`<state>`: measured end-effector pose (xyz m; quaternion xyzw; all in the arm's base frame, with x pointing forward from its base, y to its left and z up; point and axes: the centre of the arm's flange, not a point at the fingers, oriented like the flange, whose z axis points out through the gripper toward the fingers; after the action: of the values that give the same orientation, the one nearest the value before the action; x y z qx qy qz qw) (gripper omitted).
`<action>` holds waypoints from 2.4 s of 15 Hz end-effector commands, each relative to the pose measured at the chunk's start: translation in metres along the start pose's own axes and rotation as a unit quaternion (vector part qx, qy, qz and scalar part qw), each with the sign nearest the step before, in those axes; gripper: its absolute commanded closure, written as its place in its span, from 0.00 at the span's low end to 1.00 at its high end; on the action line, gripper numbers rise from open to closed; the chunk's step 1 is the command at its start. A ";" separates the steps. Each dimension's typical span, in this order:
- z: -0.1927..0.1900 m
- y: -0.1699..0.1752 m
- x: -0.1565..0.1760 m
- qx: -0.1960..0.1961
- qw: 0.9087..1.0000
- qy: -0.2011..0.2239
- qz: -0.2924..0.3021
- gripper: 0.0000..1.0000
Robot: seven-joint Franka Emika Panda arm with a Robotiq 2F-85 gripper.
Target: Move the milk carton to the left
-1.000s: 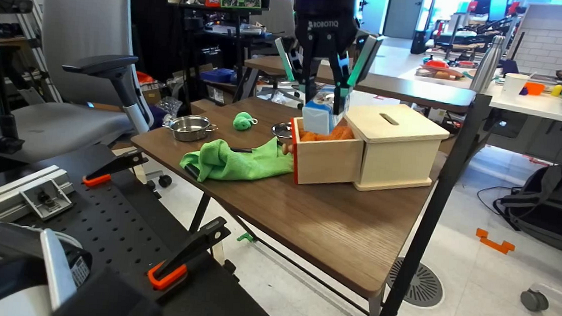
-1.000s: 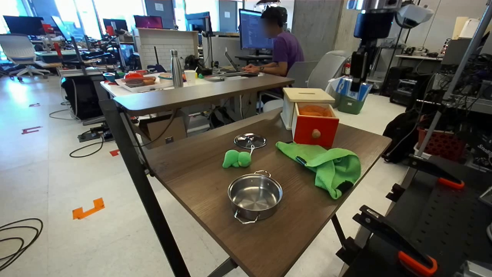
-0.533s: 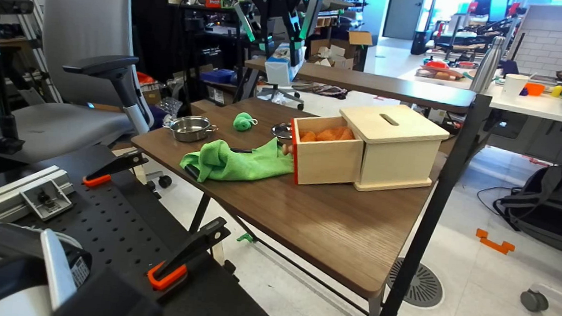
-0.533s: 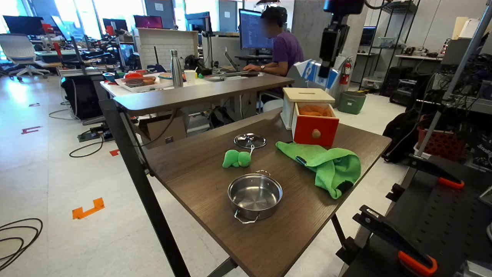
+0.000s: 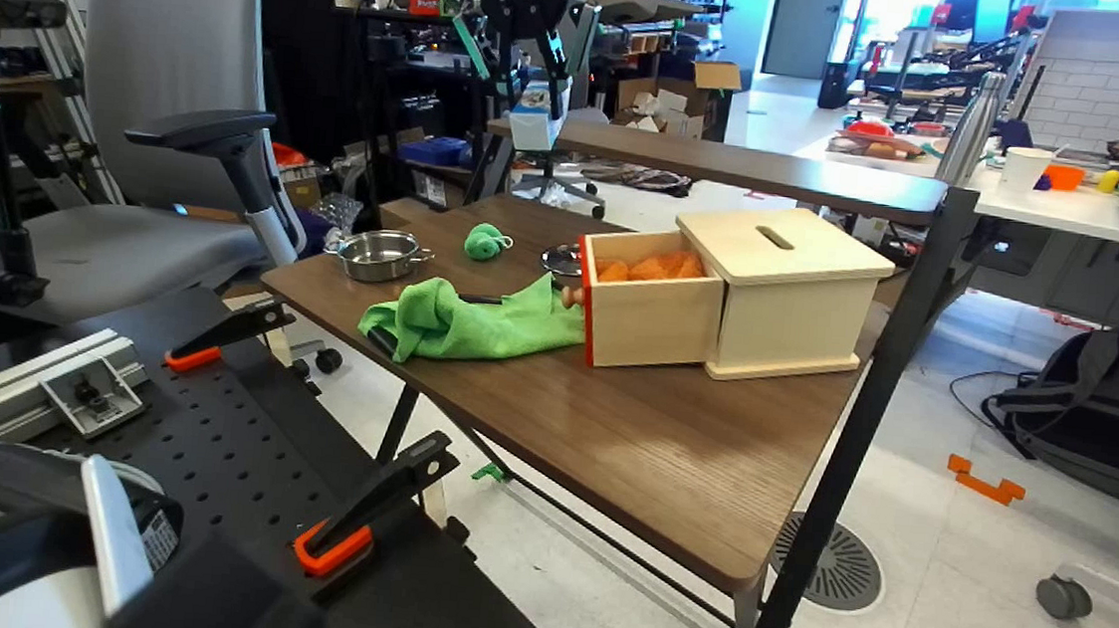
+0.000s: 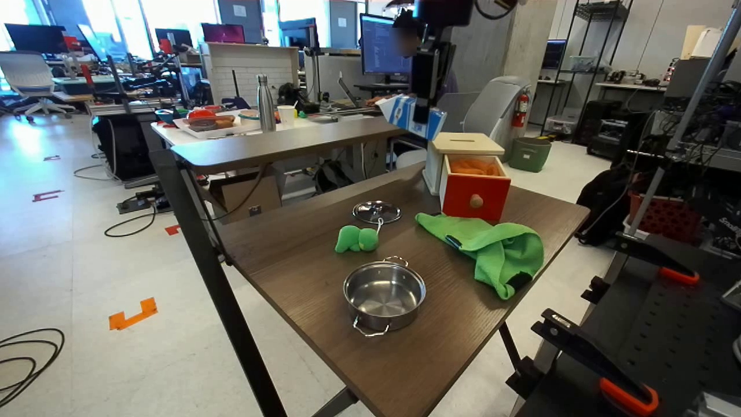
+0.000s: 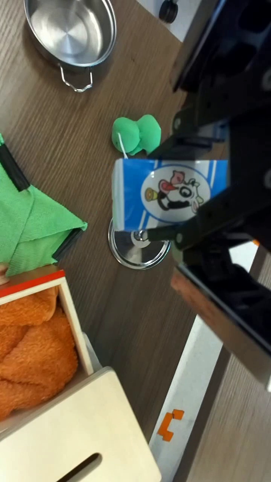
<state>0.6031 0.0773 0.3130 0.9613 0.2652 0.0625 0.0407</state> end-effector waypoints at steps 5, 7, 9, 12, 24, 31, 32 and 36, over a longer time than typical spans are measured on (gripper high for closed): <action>0.045 -0.009 0.093 -0.001 0.999 -0.044 -0.024 0.83; 0.063 -0.012 0.105 -0.006 0.998 -0.060 -0.028 0.83; 0.081 -0.013 0.114 -0.012 0.997 -0.076 -0.031 0.83; 0.107 -0.016 0.125 -0.026 0.994 -0.094 -0.038 0.83; 0.136 -0.025 0.143 0.081 0.984 -0.152 -0.049 0.83; 0.169 -0.023 0.142 0.079 0.981 -0.175 -0.041 0.83; 0.174 -0.023 0.141 0.079 0.980 -0.177 -0.041 0.83; 0.185 -0.025 0.139 0.079 0.980 -0.179 -0.039 0.83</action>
<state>0.7207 0.1596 0.1434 0.9468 0.2954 -0.1272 0.0149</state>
